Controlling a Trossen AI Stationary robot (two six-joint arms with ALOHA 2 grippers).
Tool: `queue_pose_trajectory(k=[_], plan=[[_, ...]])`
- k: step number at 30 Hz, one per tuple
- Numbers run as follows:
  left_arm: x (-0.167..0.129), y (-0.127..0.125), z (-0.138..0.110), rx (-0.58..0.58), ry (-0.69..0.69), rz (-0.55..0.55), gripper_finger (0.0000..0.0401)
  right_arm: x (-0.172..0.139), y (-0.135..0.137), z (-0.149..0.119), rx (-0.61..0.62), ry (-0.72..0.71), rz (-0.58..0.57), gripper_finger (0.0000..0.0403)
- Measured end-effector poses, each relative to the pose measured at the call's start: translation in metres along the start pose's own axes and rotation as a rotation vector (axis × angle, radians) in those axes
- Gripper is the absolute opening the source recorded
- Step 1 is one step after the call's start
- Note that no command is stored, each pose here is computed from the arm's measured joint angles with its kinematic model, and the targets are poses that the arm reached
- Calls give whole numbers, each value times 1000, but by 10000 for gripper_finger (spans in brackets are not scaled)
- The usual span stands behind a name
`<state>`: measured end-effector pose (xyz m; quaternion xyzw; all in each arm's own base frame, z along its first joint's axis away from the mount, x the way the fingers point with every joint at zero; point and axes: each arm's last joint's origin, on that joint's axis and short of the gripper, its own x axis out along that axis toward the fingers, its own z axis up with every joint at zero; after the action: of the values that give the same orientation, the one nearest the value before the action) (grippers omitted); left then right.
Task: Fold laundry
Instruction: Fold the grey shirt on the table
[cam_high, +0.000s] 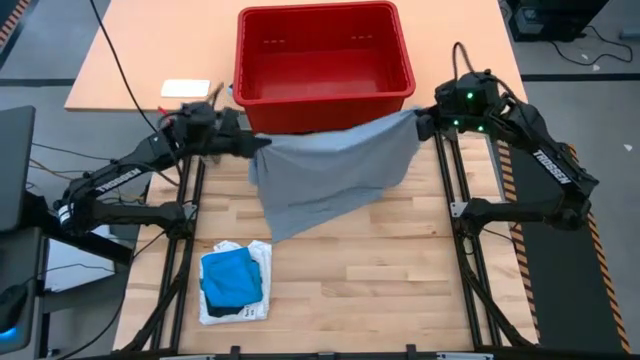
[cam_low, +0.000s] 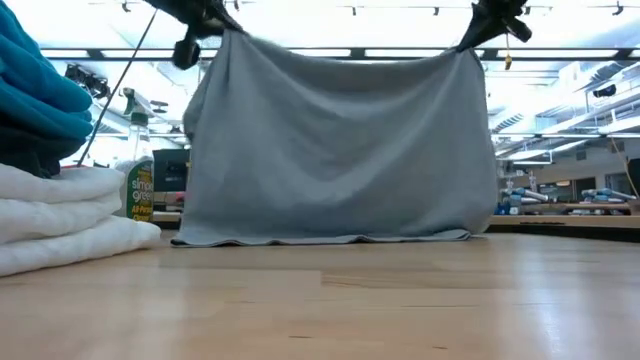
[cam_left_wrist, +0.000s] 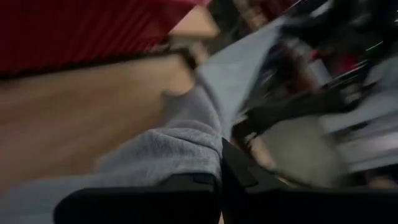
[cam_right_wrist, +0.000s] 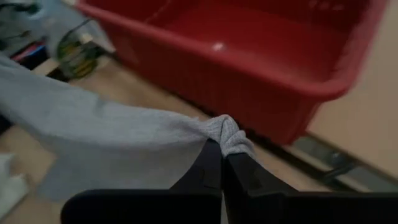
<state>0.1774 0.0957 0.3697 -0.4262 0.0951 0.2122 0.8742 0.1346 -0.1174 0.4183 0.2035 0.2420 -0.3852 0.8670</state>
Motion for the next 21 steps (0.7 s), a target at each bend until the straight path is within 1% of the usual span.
queue_pose_trajectory(k=[3, 5, 8, 10, 13, 15, 18, 21], plan=[[-6, -5, 11, -9, -41, -135, 3, -12, -4, 11, -5, -53, -26, 2], [-11, -10, 15, -11, -57, -204, 4, -26, -5, 17, -5, -93, -31, 2], [-18, -13, 15, -16, -67, -227, 5, -47, -5, 20, 0, -134, -53, 2], [-20, -15, 12, -16, -58, -231, 5, -56, -6, 16, 21, -107, -54, 2], [-17, -18, 2, -18, 16, -227, 5, -61, -7, -3, 68, 34, -63, 2], [-12, -19, -10, -26, 107, -205, 6, -61, -8, -19, 106, 154, -74, 2], [0, -25, -37, -66, 298, -148, 6, -62, -6, -47, 185, 338, -42, 2], [13, -35, -71, -93, 512, -93, 6, -63, -3, -74, 250, 488, 48, 2]])
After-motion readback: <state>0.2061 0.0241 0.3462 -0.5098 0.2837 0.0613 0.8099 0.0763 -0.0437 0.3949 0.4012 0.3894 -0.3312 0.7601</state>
